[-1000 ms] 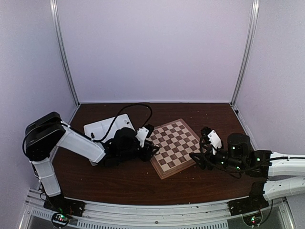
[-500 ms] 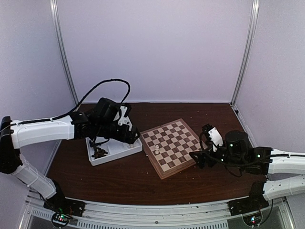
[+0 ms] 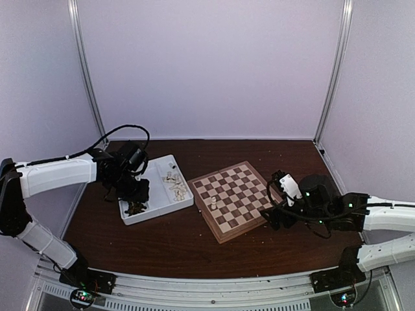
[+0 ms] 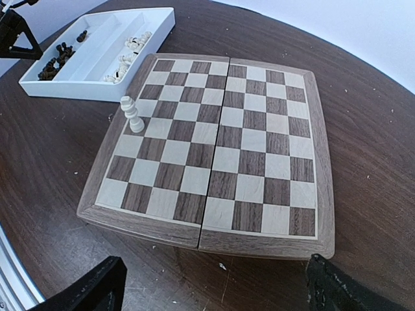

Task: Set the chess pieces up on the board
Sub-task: Pick up the chess piece from the storage box.

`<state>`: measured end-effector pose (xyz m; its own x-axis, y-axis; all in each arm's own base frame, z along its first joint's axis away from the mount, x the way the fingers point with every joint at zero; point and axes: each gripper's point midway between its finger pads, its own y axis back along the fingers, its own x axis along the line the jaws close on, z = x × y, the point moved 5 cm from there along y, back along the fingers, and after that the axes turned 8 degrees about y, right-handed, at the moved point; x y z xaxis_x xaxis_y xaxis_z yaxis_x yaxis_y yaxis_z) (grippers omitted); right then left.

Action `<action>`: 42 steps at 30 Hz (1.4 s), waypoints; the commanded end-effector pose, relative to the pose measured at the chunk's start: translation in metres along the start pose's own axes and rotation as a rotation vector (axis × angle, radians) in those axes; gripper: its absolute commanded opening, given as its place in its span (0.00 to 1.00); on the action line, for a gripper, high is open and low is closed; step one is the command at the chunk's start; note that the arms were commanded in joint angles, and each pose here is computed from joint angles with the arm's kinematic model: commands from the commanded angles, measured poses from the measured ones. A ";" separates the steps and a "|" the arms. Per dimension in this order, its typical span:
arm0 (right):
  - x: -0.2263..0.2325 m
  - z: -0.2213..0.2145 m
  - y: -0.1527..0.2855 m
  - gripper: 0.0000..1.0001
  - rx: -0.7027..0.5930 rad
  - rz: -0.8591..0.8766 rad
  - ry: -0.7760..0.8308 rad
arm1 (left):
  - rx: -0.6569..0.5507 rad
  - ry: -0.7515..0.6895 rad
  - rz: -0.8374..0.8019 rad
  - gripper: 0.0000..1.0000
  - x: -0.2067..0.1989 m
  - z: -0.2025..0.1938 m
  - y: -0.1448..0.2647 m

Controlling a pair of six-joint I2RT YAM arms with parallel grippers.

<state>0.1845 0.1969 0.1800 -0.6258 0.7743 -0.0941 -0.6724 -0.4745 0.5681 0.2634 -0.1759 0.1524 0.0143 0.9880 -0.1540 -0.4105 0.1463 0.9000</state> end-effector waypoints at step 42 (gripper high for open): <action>-0.008 0.009 0.016 0.96 -0.021 -0.019 -0.022 | -0.010 0.003 0.005 0.24 -0.078 0.125 -0.134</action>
<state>0.1820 0.1913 0.1888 -0.6187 0.7800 -0.0940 -0.6800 -0.4716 0.5614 0.4158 -0.2658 0.0935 0.0538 0.9915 -0.1187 -0.3785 0.1302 0.9164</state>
